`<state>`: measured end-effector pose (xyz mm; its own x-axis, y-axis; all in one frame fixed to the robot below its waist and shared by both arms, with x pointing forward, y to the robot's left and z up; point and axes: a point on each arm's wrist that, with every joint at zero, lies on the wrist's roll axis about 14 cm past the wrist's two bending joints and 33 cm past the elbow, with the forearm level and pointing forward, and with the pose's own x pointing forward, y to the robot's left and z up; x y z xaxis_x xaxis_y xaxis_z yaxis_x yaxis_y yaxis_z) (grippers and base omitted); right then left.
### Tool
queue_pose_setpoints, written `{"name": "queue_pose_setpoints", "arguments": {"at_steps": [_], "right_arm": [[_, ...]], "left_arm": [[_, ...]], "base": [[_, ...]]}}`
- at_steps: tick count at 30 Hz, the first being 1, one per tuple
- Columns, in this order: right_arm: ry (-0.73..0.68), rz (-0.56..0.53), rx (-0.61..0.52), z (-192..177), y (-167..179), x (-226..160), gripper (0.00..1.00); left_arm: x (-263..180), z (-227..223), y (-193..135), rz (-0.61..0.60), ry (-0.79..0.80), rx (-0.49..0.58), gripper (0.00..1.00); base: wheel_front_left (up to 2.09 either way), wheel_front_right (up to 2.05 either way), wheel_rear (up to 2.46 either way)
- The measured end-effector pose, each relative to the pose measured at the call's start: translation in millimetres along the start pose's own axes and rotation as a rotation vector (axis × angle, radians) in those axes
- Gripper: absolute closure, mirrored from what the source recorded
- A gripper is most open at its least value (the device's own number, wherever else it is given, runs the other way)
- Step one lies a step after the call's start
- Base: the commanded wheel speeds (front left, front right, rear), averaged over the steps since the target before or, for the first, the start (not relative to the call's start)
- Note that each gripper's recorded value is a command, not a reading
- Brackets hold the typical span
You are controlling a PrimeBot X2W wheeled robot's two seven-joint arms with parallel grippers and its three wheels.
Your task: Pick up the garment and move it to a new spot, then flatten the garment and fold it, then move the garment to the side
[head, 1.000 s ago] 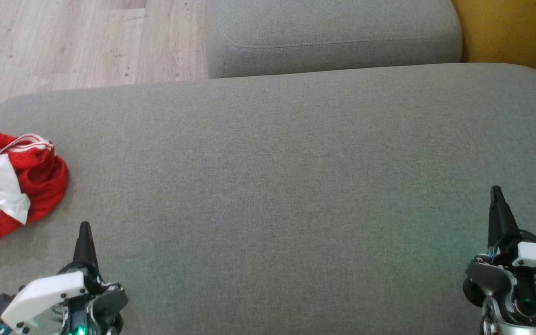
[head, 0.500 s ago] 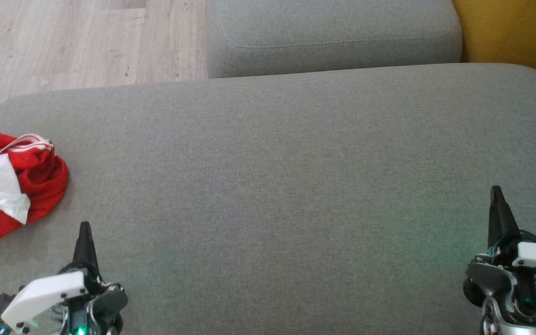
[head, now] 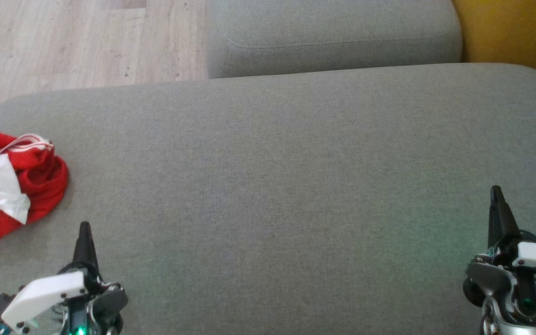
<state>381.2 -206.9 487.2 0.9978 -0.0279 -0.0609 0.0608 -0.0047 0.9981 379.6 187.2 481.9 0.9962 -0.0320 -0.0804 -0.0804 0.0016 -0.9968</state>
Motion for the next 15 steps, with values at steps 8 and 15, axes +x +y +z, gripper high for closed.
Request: {"name": "queue_pose_setpoints", "arguments": {"at_steps": [8,15], "right_arm": [[0.0,-0.009,0.001,0,-3,0,0.0],[-0.006,-0.141,0.012,0,-47,-21,0.0]], "left_arm": [[0,-1,3,0.009,0.002,0.0,0.0],[-22,-1,48,0.142,-0.004,-0.01,0.0]], "base": [[0.0,0.0,0.0],[0.0,0.0,0.0]]}}
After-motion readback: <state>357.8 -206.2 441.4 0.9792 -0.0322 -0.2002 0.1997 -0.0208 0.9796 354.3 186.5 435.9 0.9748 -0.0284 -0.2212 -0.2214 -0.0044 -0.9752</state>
